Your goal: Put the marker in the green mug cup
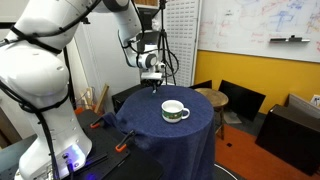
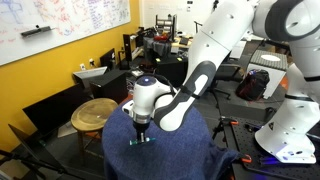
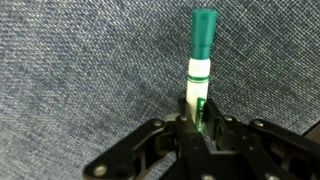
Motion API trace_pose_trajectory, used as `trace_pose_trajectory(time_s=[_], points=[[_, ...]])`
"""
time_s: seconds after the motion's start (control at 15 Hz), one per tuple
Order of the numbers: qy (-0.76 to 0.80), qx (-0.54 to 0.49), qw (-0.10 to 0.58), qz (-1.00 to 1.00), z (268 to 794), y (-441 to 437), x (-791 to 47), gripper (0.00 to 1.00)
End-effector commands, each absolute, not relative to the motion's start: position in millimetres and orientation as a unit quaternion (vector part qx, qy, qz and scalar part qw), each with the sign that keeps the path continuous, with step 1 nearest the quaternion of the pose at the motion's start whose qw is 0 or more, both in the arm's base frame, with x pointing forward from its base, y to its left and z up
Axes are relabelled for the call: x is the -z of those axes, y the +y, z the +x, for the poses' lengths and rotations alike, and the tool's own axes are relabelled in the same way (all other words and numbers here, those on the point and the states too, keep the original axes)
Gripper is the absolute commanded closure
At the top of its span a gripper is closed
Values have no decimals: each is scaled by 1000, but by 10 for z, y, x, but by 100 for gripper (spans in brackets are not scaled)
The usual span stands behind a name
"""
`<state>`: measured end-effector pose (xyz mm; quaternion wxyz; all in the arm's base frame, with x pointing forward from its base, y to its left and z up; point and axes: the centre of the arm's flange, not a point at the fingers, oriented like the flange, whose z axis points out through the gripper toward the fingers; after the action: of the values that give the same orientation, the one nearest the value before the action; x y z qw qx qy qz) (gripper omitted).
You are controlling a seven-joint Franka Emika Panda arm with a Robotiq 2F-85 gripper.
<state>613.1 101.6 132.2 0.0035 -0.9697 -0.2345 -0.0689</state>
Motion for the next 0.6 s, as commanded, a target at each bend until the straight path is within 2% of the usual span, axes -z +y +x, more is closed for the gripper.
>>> trace_pose_trajectory(time_s=[0.0,0.53], points=[[-209,78,-16,-975,5889,952,-1760,95],[-183,89,-36,-978,5535,793,-2317,95]])
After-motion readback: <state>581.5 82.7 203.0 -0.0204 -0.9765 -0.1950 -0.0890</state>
